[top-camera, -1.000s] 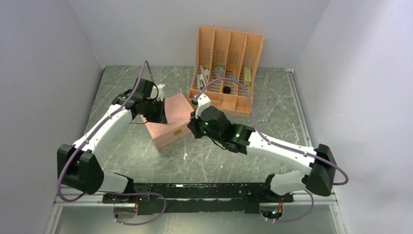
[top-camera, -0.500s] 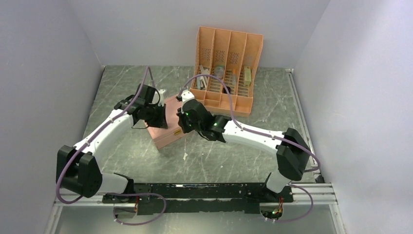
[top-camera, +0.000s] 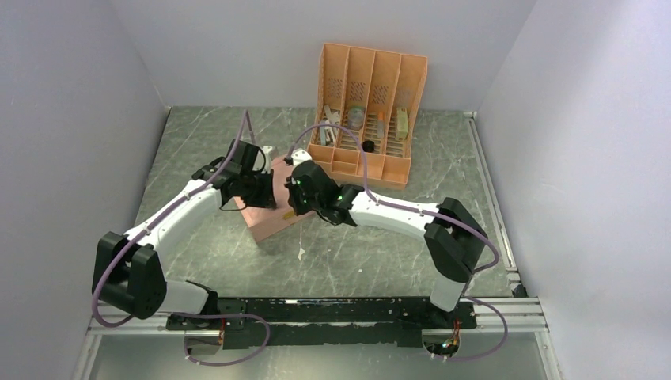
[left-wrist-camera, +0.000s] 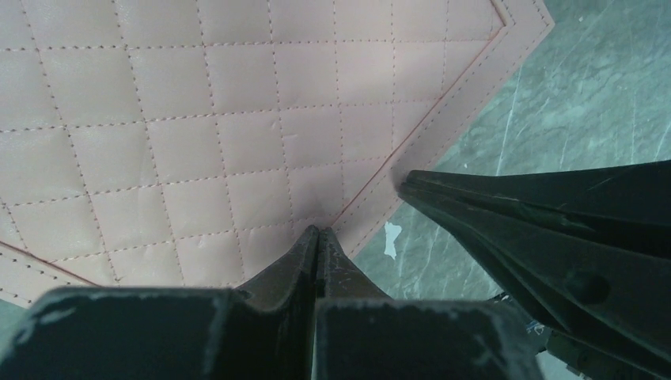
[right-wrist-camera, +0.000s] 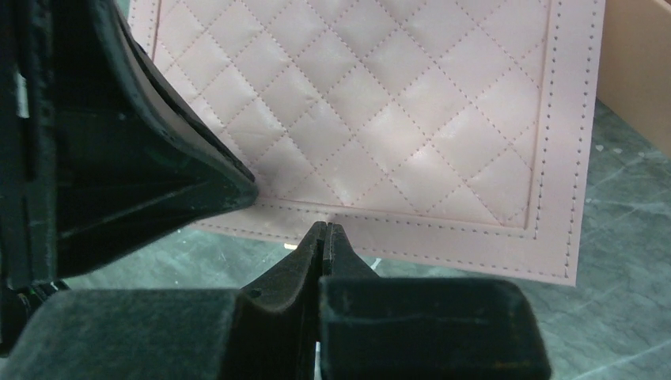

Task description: Organize the mixed jewelry

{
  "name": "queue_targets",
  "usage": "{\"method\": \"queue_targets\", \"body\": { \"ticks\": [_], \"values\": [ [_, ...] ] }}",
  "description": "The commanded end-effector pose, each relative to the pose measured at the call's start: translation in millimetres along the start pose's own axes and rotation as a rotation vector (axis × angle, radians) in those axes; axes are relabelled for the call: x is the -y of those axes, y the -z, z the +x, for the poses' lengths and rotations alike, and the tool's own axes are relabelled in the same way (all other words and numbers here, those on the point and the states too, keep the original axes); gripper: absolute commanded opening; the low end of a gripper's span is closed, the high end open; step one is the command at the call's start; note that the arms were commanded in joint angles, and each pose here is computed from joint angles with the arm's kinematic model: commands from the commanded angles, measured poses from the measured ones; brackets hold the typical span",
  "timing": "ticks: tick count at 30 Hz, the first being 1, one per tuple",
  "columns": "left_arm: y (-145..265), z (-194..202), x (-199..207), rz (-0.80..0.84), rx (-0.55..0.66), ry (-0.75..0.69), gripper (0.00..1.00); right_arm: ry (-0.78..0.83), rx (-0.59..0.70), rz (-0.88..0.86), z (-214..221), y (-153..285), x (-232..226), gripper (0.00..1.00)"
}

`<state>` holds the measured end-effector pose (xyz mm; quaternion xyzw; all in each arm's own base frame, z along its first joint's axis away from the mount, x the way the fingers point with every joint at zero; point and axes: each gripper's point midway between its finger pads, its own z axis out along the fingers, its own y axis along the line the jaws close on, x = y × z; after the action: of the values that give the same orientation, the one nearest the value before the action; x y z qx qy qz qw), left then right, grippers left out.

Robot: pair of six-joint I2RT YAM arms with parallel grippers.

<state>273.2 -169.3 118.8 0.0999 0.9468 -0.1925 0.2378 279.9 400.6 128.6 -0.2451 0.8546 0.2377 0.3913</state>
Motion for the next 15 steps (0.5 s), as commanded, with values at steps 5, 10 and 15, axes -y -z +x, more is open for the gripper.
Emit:
{"method": "queue_targets", "body": {
  "ticks": [5,10,15],
  "values": [
    [-17.0,24.8,-1.9,-0.067,-0.033,0.058,0.05,-0.009,-0.003,-0.010,8.4,-12.4,6.2,0.00],
    [-22.0,43.4,-0.1,-0.097,-0.048,0.087,0.05,-0.012,-0.040,-0.005,29.9,-10.2,13.5,0.00],
    [-25.3,65.5,5.1,-0.119,-0.037,0.132,0.05,-0.040,-0.089,0.012,65.9,-6.7,24.7,0.00]
  ]
}}
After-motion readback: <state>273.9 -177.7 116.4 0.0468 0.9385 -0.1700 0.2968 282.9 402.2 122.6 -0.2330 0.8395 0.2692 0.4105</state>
